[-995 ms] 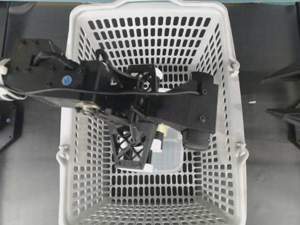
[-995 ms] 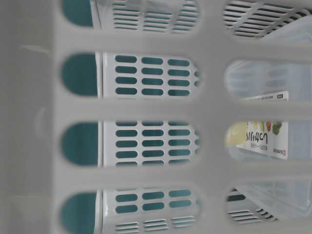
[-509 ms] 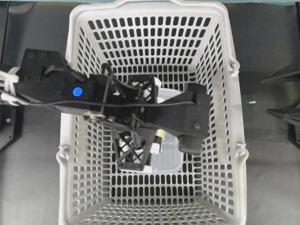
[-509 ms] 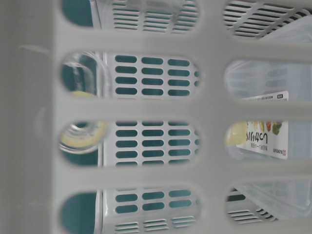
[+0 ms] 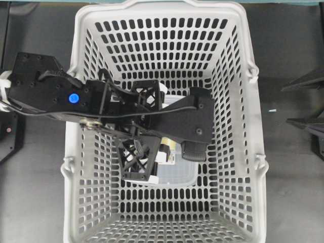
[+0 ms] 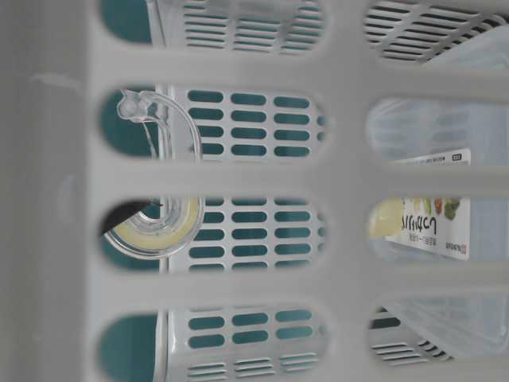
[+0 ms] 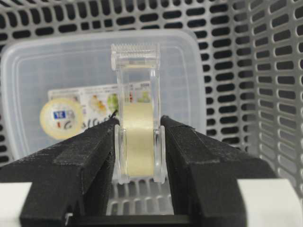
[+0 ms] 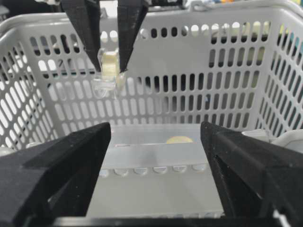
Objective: Pick up the tape dispenser from the shopping basket with the left arm.
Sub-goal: 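Lift the tape dispenser upward with the left gripper inside the basket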
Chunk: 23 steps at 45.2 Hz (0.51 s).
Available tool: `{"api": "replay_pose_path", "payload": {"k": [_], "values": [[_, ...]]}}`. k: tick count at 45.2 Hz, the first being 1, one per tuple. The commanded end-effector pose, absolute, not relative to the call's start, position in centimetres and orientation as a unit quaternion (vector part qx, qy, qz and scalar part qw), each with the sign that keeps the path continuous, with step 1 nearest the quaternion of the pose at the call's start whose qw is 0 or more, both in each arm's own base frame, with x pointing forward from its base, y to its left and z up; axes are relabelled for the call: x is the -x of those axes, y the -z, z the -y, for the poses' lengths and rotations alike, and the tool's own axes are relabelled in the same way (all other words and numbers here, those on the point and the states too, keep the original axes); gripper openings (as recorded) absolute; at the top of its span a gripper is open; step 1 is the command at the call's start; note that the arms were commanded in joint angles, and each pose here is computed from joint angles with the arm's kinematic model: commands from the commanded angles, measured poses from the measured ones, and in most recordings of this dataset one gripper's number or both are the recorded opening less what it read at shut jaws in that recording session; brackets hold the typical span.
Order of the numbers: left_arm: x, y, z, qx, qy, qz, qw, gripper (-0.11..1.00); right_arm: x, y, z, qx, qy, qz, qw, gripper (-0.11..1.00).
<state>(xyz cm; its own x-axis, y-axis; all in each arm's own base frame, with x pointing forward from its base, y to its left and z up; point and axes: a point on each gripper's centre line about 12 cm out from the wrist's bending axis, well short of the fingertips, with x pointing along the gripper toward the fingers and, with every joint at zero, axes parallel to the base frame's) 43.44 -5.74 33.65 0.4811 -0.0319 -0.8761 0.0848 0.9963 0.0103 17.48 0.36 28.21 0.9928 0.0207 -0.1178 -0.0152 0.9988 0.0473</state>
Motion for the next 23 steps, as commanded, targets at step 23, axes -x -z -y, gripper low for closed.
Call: {"api": "replay_pose_path", "payload": {"k": [23], "values": [[-42.76, -35.03, 5.86, -0.028, 0.036, -0.493, 0.869, 0.29, -17.44, -28.06, -0.41, -0.025, -0.010, -0.062, 0.998, 0.74]]}}
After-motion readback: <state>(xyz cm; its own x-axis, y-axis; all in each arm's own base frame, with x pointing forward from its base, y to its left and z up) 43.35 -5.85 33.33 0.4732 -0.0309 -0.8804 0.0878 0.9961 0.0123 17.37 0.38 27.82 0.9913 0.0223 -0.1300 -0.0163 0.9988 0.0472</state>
